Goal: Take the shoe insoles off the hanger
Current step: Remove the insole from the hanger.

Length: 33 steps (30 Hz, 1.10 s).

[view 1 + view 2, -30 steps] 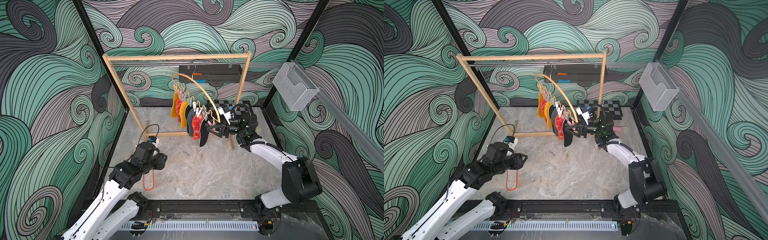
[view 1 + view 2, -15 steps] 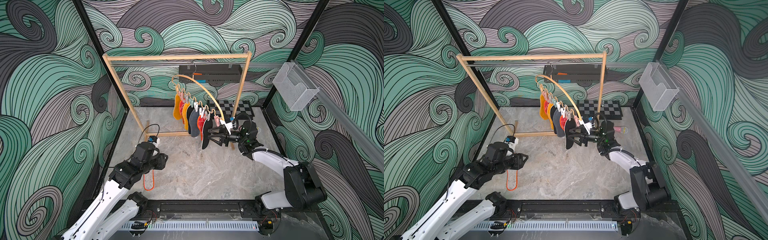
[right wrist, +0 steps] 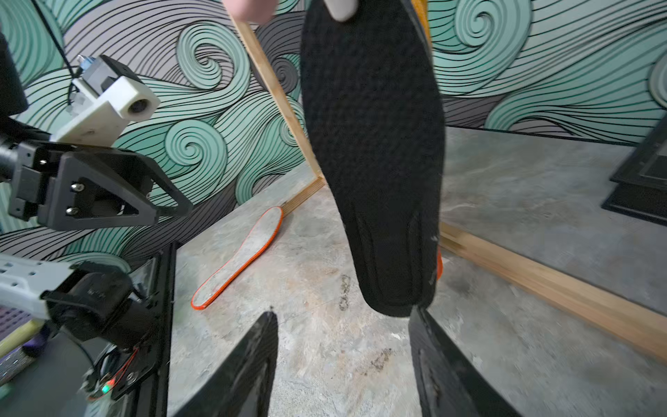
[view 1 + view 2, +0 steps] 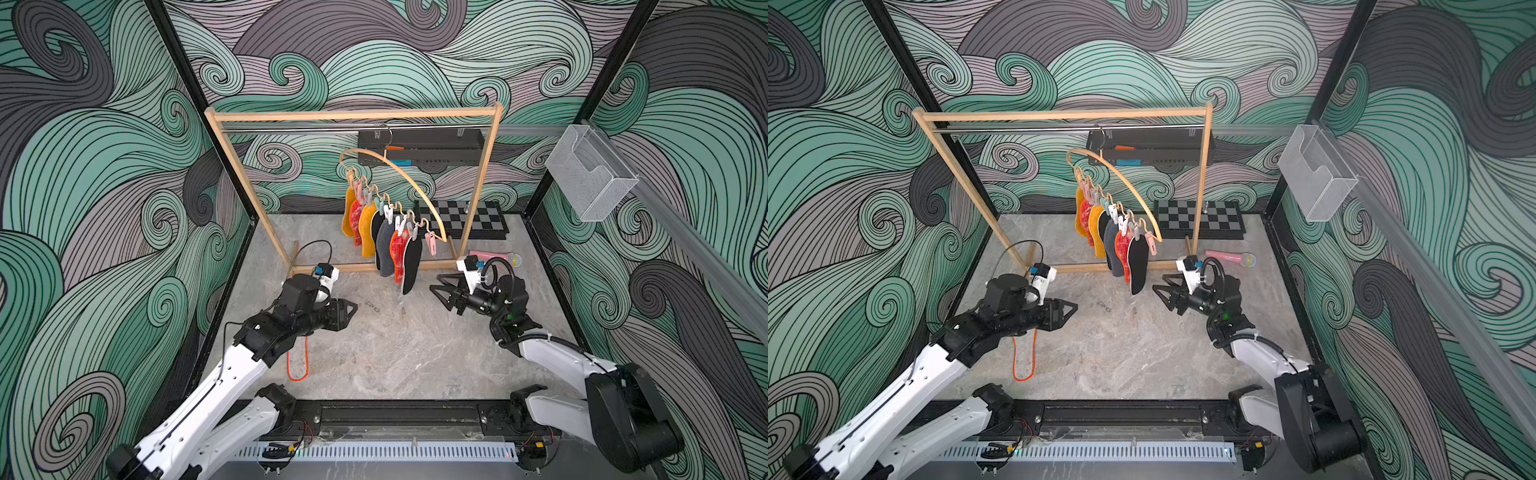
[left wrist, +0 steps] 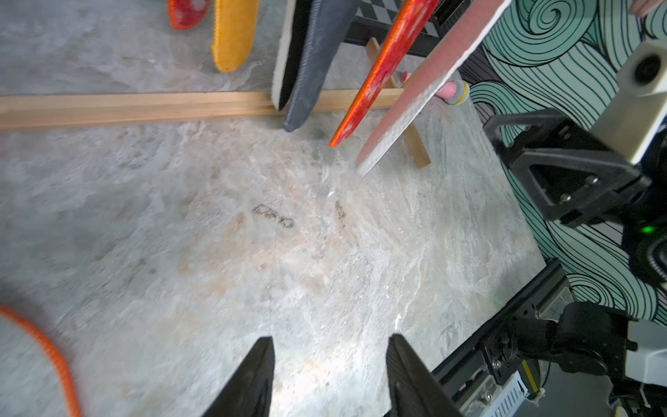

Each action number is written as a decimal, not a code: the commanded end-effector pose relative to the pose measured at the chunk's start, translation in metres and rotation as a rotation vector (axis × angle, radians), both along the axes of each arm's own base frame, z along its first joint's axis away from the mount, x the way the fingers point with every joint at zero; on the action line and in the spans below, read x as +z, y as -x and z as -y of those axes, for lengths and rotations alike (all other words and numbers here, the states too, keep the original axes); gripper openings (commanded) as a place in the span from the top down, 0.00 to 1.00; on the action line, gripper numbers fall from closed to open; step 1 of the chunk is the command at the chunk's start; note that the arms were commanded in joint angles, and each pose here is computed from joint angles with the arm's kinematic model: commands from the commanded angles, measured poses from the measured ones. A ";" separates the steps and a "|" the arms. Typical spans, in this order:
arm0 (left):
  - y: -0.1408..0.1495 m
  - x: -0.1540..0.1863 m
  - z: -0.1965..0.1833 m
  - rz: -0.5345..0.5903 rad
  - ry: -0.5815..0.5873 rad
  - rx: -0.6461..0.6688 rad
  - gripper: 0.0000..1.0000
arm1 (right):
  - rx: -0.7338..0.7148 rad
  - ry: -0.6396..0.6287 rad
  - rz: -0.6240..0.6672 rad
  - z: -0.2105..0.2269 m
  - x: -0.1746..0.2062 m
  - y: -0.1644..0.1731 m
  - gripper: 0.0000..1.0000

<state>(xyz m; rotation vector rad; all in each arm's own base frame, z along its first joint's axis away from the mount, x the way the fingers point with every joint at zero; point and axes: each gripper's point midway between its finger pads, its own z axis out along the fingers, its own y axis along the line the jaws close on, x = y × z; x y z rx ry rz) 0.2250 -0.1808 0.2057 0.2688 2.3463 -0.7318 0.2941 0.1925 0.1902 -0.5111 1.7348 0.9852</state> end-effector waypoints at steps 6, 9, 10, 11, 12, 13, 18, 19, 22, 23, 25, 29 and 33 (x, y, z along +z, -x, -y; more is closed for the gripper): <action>-0.051 0.048 0.095 0.300 0.181 -0.201 0.42 | -0.188 0.021 -0.038 0.030 -0.011 0.005 0.41; -0.067 0.044 0.110 0.338 0.155 -0.220 0.41 | -0.208 0.021 -0.031 0.033 -0.011 0.007 0.41; -0.070 0.043 0.116 0.348 0.151 -0.238 0.41 | -0.209 0.020 -0.032 0.034 -0.012 0.007 0.41; -0.073 0.041 0.122 0.359 0.151 -0.252 0.41 | -0.207 0.020 -0.031 0.033 -0.011 0.008 0.41; -0.076 0.041 0.127 0.368 0.158 -0.264 0.41 | -0.207 0.020 -0.030 0.033 -0.011 0.008 0.41; -0.078 0.040 0.132 0.382 0.167 -0.279 0.41 | -0.211 0.022 -0.031 0.034 -0.012 0.007 0.41; -0.091 0.037 0.143 0.460 0.165 -0.298 0.38 | -0.214 0.018 -0.048 0.035 -0.015 0.011 0.41; -0.094 0.038 0.144 0.467 0.156 -0.302 0.38 | -0.217 0.017 -0.047 0.035 -0.015 0.011 0.41; -0.104 0.019 0.155 0.436 0.124 -0.328 0.37 | -0.221 0.017 -0.054 0.036 -0.016 0.010 0.41; -0.107 0.016 0.158 0.435 0.120 -0.329 0.37 | -0.227 0.018 -0.060 0.037 -0.018 0.010 0.42; -0.112 0.010 0.162 0.443 0.119 -0.330 0.38 | -0.237 0.020 -0.064 0.038 -0.020 0.009 0.42; -0.122 -0.001 0.167 0.480 0.140 -0.311 0.38 | -0.238 0.021 -0.069 0.038 -0.021 0.008 0.42; -0.131 -0.012 0.172 0.481 0.153 -0.287 0.39 | -0.234 0.021 -0.080 0.037 -0.023 0.008 0.42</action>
